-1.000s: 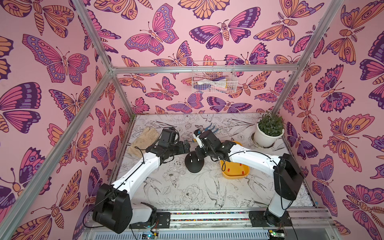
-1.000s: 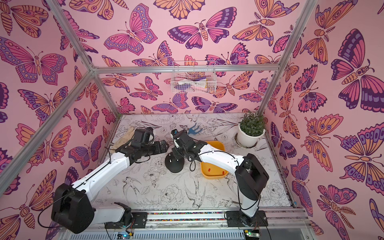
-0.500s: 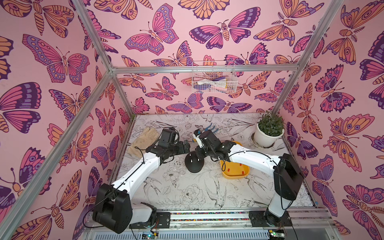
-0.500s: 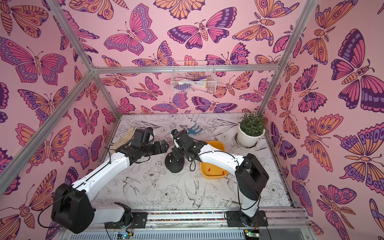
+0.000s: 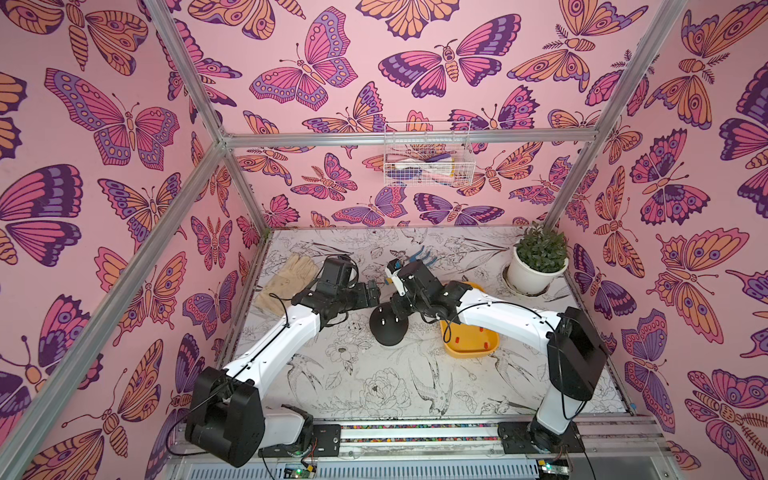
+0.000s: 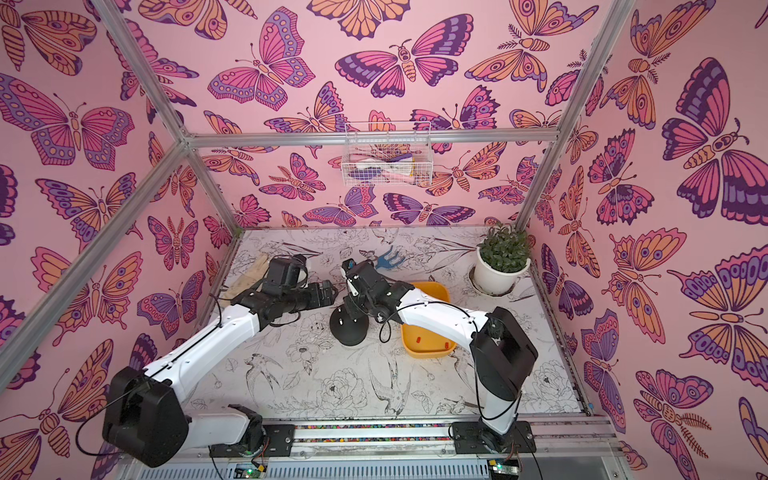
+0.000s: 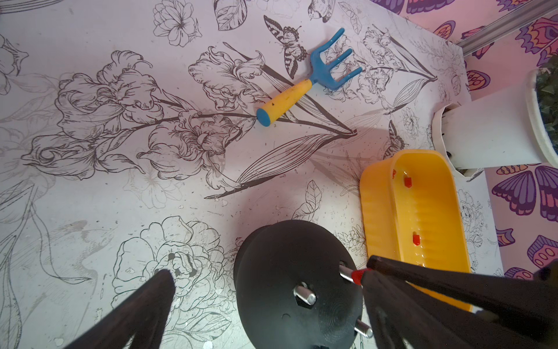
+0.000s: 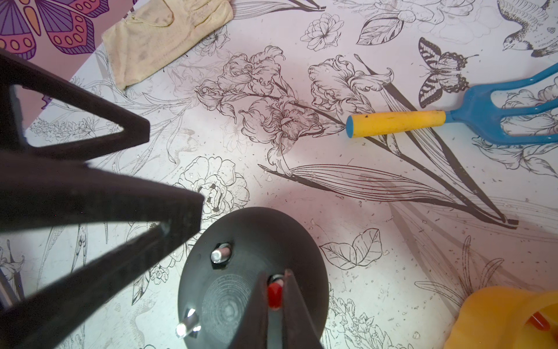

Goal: Cover the protruding screws with screw protection sleeves
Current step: Attach the screw protection sleeve to the screw.

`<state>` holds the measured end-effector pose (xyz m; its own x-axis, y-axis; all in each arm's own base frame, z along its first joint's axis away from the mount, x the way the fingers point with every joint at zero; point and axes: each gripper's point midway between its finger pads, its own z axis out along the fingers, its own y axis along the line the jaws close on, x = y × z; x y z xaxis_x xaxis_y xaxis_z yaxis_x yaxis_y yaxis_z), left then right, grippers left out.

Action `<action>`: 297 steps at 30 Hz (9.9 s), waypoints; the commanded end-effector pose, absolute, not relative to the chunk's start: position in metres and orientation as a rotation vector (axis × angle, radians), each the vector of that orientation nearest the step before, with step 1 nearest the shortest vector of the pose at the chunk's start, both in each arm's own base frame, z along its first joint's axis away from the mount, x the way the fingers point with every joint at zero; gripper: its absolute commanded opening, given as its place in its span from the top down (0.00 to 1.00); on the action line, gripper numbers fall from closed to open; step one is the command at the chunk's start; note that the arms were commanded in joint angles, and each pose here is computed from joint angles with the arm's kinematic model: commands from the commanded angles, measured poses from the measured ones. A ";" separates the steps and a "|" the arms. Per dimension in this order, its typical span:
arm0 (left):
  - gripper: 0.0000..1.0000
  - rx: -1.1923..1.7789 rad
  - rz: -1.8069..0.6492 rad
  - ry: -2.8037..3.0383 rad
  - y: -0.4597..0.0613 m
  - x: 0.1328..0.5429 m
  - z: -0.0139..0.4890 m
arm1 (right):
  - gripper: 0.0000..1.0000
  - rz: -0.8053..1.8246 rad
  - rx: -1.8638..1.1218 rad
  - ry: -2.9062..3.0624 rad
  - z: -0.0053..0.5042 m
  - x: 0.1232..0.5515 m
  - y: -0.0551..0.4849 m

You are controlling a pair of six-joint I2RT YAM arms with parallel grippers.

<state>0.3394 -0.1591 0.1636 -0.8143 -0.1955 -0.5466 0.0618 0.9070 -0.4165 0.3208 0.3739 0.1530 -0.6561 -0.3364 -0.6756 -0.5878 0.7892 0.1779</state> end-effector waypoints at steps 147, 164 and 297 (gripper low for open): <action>0.05 -0.100 -0.633 2.462 -0.164 0.338 0.163 | 1.00 0.538 -0.677 2.317 0.171 0.317 0.377; 0.05 -0.102 -0.633 2.460 -0.163 0.337 0.163 | 1.00 0.537 -0.661 2.342 0.161 0.314 0.373; 0.05 -0.101 -0.642 2.465 -0.164 0.338 0.160 | 1.00 0.510 -0.630 2.415 0.133 0.310 0.366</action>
<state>0.3392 -0.1661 0.1667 -0.8188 -0.2042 -0.5365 0.0814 0.8838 -0.4607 0.3130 0.3677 0.1473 -0.6962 -0.3066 -0.6490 -0.5546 0.8038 0.2152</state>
